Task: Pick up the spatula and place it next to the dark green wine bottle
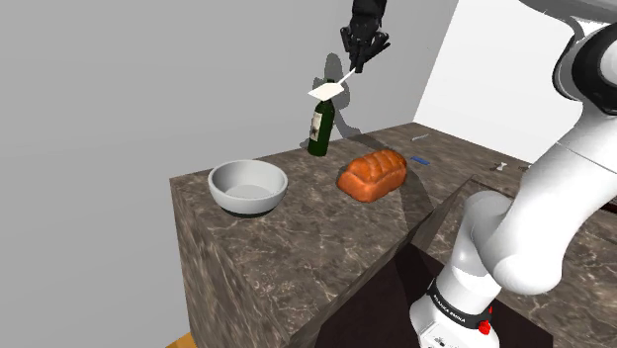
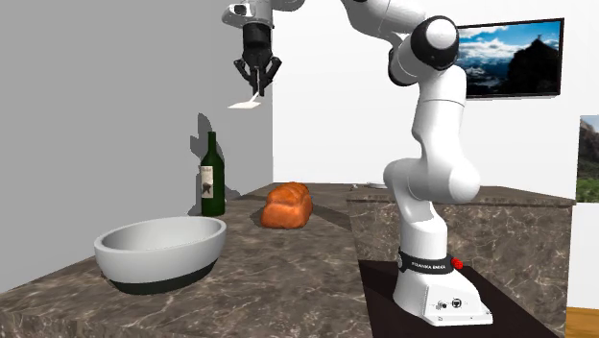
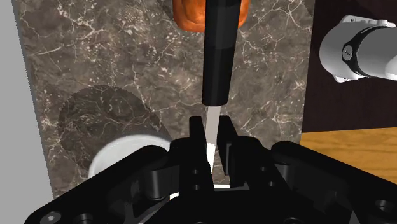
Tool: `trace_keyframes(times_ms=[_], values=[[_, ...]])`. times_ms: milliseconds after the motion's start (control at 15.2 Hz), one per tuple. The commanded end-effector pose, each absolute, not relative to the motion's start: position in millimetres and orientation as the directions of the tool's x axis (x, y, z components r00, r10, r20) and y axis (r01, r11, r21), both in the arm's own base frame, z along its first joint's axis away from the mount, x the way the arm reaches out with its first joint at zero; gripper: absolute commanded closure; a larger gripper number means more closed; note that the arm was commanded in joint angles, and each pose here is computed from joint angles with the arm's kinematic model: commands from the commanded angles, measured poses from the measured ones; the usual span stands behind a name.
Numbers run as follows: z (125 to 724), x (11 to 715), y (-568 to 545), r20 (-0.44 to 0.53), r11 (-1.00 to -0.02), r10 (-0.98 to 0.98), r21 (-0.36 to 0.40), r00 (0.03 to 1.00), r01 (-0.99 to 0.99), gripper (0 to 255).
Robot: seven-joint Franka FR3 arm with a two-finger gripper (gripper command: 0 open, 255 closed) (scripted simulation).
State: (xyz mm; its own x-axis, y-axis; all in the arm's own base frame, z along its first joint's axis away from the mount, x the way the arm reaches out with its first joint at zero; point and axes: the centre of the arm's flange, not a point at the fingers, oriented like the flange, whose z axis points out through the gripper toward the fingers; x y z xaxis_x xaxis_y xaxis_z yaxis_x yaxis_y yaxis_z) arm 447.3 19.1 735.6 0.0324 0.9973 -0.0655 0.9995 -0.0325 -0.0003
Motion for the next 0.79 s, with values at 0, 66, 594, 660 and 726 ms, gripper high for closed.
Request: trace_keyframes(times_ms=[0,66,594,660,726], values=[[735.4,468.9,0.0,-0.066,-0.031,0.997,0.0,0.031,1.0,255],[735.4,479.2,-8.3,-0.066,-0.031,0.997,0.0,0.031,1.0,255],[735.5,562.0,-73.9,-0.066,-0.031,0.997,0.0,0.031,1.0,255],[735.6,578.1,-86.7,-0.066,-0.031,0.997,0.0,0.031,1.0,255],[730.3,578.1,-86.7,-0.066,-0.031,0.997,0.0,0.031,1.0,255]])
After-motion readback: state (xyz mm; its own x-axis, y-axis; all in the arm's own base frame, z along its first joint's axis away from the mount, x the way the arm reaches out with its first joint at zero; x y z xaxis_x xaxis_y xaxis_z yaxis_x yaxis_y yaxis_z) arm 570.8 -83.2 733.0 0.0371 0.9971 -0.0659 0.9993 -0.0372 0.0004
